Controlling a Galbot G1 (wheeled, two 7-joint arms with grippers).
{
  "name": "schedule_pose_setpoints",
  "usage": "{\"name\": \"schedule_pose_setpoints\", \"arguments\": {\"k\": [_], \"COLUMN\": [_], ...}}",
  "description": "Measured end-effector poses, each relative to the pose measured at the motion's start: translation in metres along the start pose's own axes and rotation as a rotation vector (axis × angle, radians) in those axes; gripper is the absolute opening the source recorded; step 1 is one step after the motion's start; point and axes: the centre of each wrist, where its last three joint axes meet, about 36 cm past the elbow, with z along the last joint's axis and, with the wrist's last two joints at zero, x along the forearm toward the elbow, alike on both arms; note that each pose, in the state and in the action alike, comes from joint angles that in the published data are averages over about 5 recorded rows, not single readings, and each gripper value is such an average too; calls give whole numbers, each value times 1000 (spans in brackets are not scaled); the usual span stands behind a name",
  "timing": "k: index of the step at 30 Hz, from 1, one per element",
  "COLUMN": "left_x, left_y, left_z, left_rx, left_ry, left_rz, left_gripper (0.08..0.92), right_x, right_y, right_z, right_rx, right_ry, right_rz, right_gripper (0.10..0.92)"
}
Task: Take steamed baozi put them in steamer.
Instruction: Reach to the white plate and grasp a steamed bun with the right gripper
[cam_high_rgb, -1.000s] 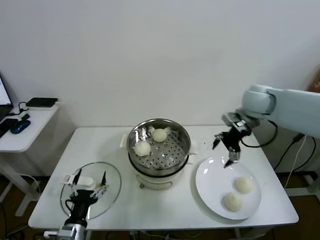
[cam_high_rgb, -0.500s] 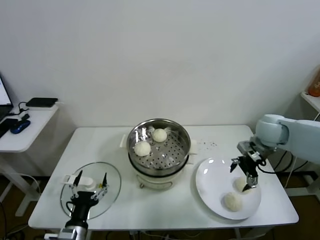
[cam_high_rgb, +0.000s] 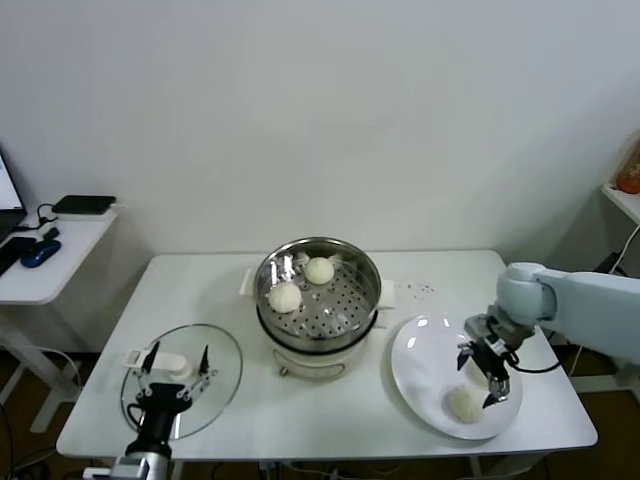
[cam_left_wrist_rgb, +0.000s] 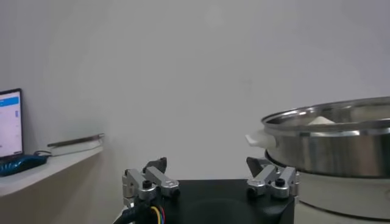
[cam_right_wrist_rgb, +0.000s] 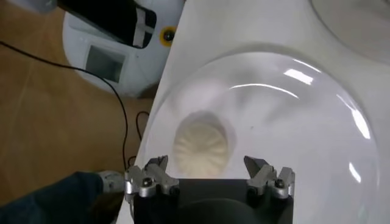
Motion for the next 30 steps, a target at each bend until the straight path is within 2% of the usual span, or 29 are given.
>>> {"name": "schedule_pose_setpoints", "arguments": {"k": [14, 30], "left_x": [0, 0], "left_y": [3, 4], "left_z": [3, 4], "left_rx": [10, 14], "left_ry": [10, 13], "left_rz": [-12, -14], "left_gripper": [823, 823], "right_x": [-28, -40], "right_y": [-6, -4], "right_z": [-9, -10], "right_rx": [43, 53], "right_ry": [21, 27], "right_rz": [-21, -39], "right_gripper": [823, 823]}}
